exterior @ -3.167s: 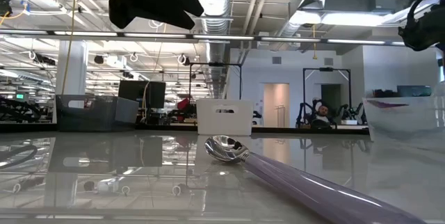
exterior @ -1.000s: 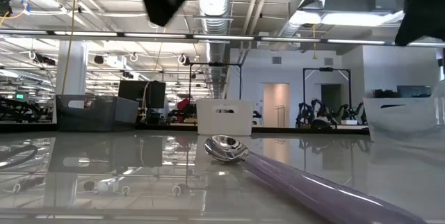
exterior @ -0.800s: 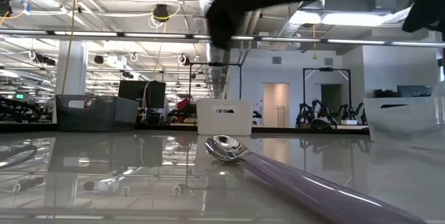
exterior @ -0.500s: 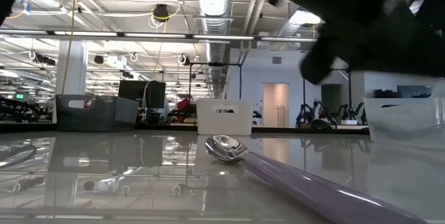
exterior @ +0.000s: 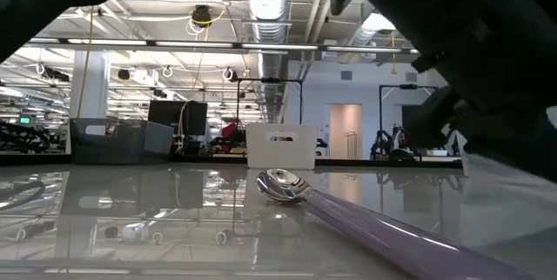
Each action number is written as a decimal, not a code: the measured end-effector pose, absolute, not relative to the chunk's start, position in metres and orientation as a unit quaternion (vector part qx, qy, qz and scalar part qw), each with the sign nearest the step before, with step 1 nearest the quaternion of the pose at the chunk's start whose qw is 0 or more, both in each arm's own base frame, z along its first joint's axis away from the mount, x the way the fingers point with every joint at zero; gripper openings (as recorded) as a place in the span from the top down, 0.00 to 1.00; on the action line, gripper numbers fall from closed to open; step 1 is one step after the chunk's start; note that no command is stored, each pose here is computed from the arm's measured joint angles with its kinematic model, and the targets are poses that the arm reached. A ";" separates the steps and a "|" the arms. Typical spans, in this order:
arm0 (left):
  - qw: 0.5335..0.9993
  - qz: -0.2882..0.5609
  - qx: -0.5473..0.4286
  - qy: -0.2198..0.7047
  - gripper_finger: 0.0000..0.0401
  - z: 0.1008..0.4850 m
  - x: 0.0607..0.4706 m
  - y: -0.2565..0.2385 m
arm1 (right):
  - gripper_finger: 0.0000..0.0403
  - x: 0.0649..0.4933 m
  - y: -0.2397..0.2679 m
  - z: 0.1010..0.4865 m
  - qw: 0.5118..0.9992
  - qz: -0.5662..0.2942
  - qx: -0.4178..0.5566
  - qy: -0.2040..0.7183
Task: Sort silverware by color (type)
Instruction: Put the black spoon into the black bin
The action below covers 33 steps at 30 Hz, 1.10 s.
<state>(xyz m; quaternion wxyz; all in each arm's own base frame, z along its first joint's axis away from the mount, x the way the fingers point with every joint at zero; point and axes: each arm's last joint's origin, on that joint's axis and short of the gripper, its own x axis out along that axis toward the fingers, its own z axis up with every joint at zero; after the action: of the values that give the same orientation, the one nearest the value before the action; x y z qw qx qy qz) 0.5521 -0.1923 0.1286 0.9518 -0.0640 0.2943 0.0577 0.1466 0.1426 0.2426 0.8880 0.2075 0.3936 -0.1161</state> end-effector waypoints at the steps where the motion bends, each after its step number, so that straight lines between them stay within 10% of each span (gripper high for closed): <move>1: 0.950 0.064 -0.067 0.297 0.68 0.127 0.552 -0.191 | 0.94 0.147 0.143 0.243 0.888 -0.116 0.208 0.393; 10: 0.937 0.087 -0.055 0.333 0.70 0.114 0.547 -0.184 | 0.94 0.146 0.141 0.242 0.890 -0.125 0.200 0.391; 21: 0.926 0.109 0.023 0.361 0.98 0.116 0.539 -0.184 | 0.93 0.147 0.141 0.242 0.890 -0.129 0.202 0.388; 33: 0.913 0.101 0.150 0.366 1.00 0.203 0.490 -0.227 | 0.93 0.147 0.139 0.242 0.890 -0.135 0.202 0.386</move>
<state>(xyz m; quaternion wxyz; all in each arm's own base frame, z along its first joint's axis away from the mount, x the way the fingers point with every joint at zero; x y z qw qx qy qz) 0.4902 -0.2267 0.2033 0.9129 0.1504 0.3659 0.1006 0.1475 0.1389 0.2420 0.8898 0.2016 0.3863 -0.1351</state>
